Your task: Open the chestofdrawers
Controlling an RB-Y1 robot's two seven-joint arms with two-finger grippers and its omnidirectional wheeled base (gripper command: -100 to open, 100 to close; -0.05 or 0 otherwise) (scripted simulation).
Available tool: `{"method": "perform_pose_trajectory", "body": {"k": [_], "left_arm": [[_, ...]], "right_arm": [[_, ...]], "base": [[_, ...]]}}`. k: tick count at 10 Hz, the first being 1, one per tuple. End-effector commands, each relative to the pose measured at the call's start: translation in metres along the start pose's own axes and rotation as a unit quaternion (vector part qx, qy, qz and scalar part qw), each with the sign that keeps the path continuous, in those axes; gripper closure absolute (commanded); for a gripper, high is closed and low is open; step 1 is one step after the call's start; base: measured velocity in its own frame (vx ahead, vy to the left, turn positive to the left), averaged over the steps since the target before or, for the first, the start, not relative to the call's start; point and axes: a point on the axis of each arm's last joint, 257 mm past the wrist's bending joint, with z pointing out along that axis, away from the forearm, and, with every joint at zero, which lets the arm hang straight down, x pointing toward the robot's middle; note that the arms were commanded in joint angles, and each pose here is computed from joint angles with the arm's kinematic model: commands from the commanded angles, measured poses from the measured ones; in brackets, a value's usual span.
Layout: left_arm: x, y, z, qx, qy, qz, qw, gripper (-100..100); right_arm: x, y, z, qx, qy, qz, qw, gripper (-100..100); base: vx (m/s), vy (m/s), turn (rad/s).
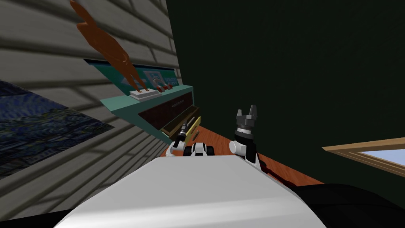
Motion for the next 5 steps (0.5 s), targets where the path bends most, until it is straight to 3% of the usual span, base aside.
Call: {"method": "perform_pose_trajectory", "body": {"k": [1,5], "left_arm": [[0.0003,0.0022,-0.0006,-0.003,0.000,0.000,1.0000,0],[0.0010,0.0061,-0.0016,-0.008,0.001,0.000,1.0000,0]], "right_arm": [[0.0000,0.0000,0.0000,0.000,0.000,0.000,1.0000,0],[0.0000,0.0000,0.0000,0.000,0.000,0.000,1.0000,0]], "base": [[0.005,-0.003,-0.010],[0.000,0.000,0.000]]}}
